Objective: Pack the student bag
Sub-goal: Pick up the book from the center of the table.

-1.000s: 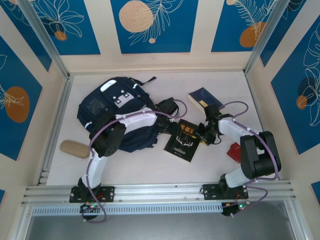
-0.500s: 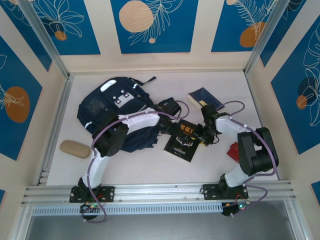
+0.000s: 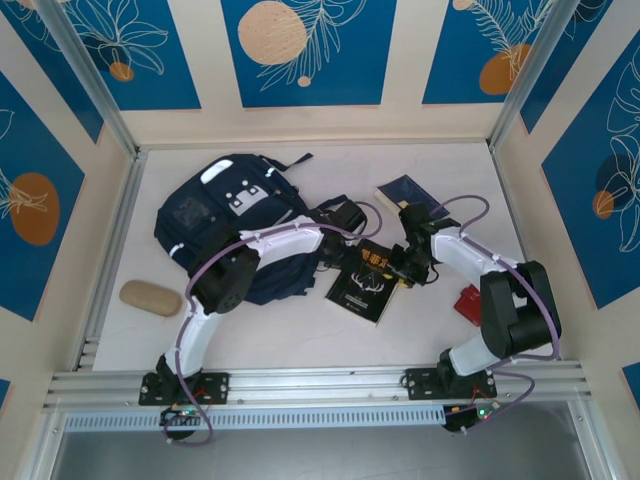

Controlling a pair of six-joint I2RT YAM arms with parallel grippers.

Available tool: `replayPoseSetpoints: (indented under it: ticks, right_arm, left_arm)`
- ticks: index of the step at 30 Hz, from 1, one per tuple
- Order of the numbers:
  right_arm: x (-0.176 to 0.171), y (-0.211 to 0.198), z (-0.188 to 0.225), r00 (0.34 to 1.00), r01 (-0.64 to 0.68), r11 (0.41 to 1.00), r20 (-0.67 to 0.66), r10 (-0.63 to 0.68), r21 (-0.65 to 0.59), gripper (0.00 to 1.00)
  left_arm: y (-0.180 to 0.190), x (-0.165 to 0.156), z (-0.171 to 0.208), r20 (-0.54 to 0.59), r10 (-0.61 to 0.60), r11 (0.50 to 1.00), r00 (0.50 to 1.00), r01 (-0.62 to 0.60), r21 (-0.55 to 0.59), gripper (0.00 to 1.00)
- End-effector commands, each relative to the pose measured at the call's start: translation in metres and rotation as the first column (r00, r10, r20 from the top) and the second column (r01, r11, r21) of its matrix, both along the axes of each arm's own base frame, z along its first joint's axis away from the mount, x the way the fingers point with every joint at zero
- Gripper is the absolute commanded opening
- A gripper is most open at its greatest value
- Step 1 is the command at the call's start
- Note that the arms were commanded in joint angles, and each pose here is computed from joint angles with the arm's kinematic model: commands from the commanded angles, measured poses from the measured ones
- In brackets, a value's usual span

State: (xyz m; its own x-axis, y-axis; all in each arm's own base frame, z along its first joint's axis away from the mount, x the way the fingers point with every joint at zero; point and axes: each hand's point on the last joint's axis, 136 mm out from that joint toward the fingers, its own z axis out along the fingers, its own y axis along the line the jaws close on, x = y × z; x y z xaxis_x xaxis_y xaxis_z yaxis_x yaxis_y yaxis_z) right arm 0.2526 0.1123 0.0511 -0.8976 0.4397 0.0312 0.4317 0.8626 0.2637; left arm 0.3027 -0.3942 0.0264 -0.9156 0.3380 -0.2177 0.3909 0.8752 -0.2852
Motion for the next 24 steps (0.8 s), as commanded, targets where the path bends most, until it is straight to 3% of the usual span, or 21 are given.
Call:
replayPoseSetpoints:
  ticks: [1, 9, 13, 15, 20, 24]
  right_arm:
    - [0.009, 0.022, 0.022, 0.997, -0.014, 0.997, 0.072, 0.009, 0.070, 0.27]
    - [0.008, 0.023, 0.016, 0.997, 0.001, 0.996, 0.080, -0.008, 0.086, 0.14]
    - [0.012, 0.019, 0.023, 0.992, -0.017, 0.997, 0.127, 0.008, 0.072, 0.00]
    - [0.015, 0.018, 0.032, 0.986, -0.046, 0.996, 0.165, 0.033, 0.076, 0.00]
    - [0.026, 0.028, 0.065, 0.946, -0.159, 0.977, 0.304, 0.109, 0.143, 0.00]
    - [0.031, 0.051, 0.107, 0.865, -0.330, 0.916, 0.461, 0.198, 0.226, 0.00]
  left_arm:
    - [0.036, -0.023, -0.064, -0.072, 0.020, 0.977, 0.997, -0.004, 0.214, 0.38]
    - [0.026, -0.018, -0.049, -0.050, 0.014, 0.986, 0.999, -0.005, 0.164, 0.37]
    - [0.017, -0.007, -0.014, -0.008, 0.019, 0.998, 1.000, -0.018, 0.063, 0.41]
    - [0.016, 0.001, 0.009, 0.021, 0.040, 0.999, 0.999, -0.040, 0.001, 0.44]
    - [0.020, 0.010, 0.064, 0.077, 0.085, 0.988, 0.993, -0.074, -0.139, 0.62]
    - [0.039, 0.014, 0.107, 0.078, 0.139, 0.953, 0.987, -0.112, -0.282, 0.77]
